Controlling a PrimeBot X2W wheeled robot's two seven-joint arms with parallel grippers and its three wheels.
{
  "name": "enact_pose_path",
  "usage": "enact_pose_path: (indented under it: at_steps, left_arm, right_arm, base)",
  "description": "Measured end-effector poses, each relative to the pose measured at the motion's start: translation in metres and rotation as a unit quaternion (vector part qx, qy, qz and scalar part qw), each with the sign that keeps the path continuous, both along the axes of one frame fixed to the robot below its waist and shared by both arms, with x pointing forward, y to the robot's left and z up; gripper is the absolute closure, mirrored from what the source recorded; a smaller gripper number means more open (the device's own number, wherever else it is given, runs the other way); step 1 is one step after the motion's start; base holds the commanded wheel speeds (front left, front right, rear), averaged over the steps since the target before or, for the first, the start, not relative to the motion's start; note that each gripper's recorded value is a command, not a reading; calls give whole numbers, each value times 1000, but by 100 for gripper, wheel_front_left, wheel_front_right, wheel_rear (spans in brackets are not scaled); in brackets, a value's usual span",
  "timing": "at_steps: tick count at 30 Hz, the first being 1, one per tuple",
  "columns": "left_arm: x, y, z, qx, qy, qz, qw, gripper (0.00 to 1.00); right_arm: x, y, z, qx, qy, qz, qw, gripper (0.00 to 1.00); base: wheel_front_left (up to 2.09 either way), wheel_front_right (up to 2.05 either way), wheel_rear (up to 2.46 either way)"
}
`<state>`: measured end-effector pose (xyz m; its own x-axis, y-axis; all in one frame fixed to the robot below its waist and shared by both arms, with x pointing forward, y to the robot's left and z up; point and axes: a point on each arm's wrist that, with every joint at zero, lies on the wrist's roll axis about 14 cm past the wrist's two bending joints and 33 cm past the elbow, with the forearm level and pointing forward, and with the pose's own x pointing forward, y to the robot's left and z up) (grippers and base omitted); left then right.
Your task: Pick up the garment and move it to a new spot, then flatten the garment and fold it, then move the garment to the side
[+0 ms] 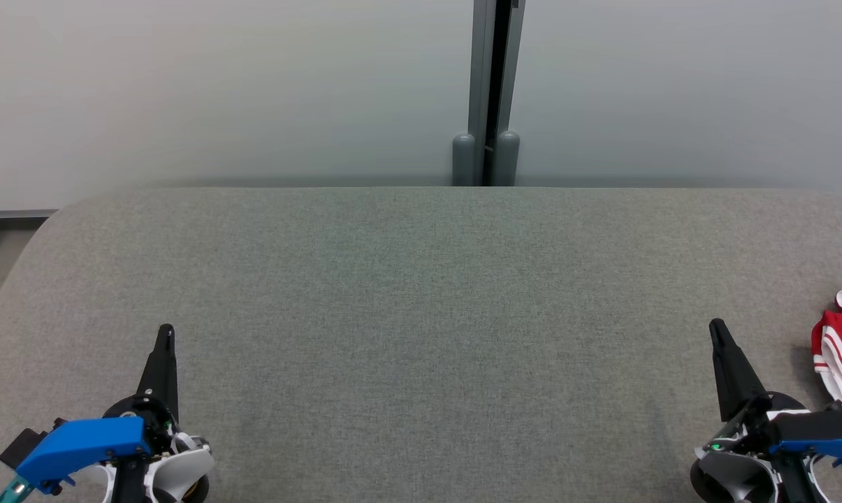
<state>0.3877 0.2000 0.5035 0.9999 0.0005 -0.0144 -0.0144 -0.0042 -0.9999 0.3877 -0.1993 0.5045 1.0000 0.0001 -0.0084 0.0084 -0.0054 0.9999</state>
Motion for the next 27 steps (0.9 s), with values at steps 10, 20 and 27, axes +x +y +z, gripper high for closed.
enact_pose_path:
  at_steps: [10,20,27]
  left_arm:
    - [0,0,0,0,0,0,1000,100]
    - [0,0,0,0,0,0,1000,100]
    - [0,0,0,0,0,0,1000,100]
  right_arm:
    - [0,0,0,0,0,0,1000,100]
    - [0,0,0,0,0,0,1000,100]
    - [0,0,0,0,0,0,1000,100]
  base:
    - [0,0,0]
    - [0,0,0]
    - [0,0,0]
